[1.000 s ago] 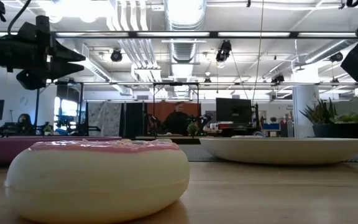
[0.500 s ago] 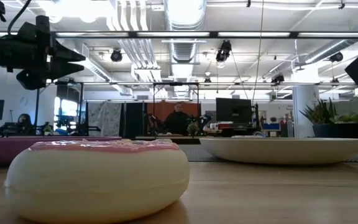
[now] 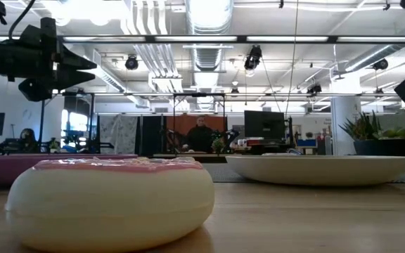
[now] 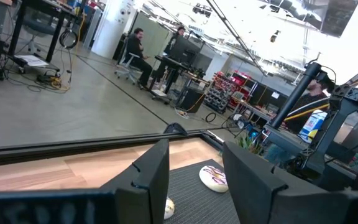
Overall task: Pick & Place donuts
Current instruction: Put the large blue donut on the white plate
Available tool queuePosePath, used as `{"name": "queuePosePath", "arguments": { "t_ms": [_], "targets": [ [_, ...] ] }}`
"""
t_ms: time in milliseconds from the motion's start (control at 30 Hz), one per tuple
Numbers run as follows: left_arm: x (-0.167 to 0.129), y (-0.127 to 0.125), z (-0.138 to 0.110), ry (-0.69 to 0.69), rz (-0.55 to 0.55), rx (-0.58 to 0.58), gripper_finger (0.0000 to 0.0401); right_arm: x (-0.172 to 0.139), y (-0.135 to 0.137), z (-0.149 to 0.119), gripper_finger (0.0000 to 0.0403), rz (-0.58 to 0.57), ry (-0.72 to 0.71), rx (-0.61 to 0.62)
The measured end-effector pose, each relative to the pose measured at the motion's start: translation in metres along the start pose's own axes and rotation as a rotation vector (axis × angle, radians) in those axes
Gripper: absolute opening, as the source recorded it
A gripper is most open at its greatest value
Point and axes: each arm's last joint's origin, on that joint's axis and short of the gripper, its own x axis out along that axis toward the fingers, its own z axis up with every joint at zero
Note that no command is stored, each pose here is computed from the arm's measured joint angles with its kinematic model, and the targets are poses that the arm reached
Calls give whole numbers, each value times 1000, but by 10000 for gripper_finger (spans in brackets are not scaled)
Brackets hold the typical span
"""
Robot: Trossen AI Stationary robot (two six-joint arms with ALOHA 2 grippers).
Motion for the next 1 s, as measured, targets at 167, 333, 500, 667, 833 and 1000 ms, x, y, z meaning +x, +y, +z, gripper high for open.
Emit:
{"name": "queuePosePath", "arguments": {
  "t_ms": [167, 333, 500, 667, 833, 1000],
  "targets": [
    [0, 0, 0, 0, 1, 1, 124, 1, 0, -1, 161, 16, 14, 57],
    [0, 0, 0, 0, 0, 0, 124, 1, 4, 2, 54, 89, 24, 97],
    [0, 0, 0, 0, 0, 0, 124, -13, 17, 8, 16, 156, -24, 130],
    [0, 0, 0, 0, 0, 0, 124, -42, 24, 21, 13, 163, -239, 182],
    [0, 0, 0, 0, 0, 0, 124, -65, 7, 45, 13, 110, -465, 305],
    [0, 0, 0, 0, 0, 0, 124, -63, -16, 79, 13, 172, -473, 379]
  ]
}}
